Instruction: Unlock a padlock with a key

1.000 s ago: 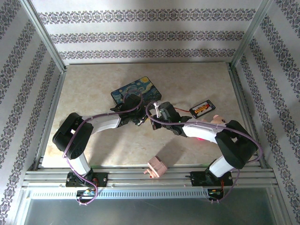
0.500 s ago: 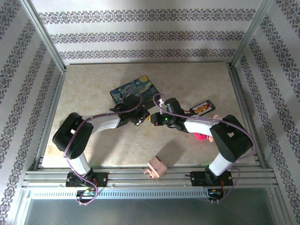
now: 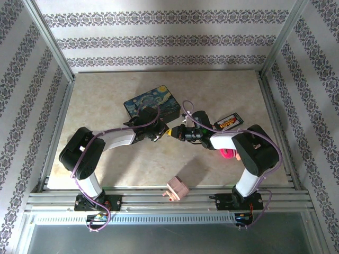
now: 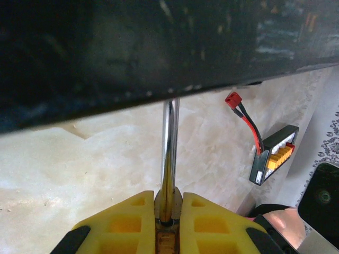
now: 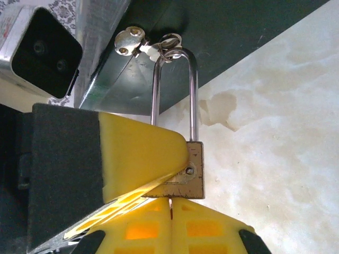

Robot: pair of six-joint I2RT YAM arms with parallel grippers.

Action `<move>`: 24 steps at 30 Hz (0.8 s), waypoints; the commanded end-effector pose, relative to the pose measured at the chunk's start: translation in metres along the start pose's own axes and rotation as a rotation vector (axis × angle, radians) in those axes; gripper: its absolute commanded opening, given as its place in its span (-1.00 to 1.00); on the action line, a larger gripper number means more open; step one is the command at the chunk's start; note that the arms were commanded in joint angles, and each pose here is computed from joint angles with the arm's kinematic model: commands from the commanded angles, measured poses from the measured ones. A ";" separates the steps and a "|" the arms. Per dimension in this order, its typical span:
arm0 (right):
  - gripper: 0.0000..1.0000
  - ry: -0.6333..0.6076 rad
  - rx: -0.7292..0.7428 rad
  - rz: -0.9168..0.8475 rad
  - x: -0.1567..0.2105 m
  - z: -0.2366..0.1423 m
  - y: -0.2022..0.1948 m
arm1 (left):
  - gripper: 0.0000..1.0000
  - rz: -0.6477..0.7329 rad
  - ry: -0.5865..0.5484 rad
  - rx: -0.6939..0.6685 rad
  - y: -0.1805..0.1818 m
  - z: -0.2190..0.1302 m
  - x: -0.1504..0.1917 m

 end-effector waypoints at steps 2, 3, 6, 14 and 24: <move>-1.00 -0.117 0.040 0.139 -0.025 -0.003 -0.025 | -1.00 0.035 0.091 0.101 -0.028 -0.020 0.022; -1.00 -0.118 0.034 0.153 -0.026 -0.002 -0.025 | -1.00 0.034 0.091 0.099 -0.027 -0.020 0.022; -1.00 -0.119 0.023 0.213 -0.026 -0.002 -0.030 | -1.00 0.036 0.090 0.104 -0.028 -0.021 0.022; -1.00 -0.126 -0.011 0.315 -0.019 0.003 -0.044 | -1.00 0.040 0.077 0.110 -0.031 -0.024 0.020; -0.77 -0.146 0.013 0.146 -0.020 0.001 -0.024 | -1.00 0.037 0.072 0.102 -0.029 -0.024 0.020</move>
Point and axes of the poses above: each hand's point on the last joint's axis, 136 mm out from that joint toward the fingers, its own z axis out along the fingers, its own y axis along the line the jaws close on, x = y × z, the point moved 2 cm from there along -z, back along the fingers, and after that the axes turned 4 degrees about -z, right-handed, at the moved point
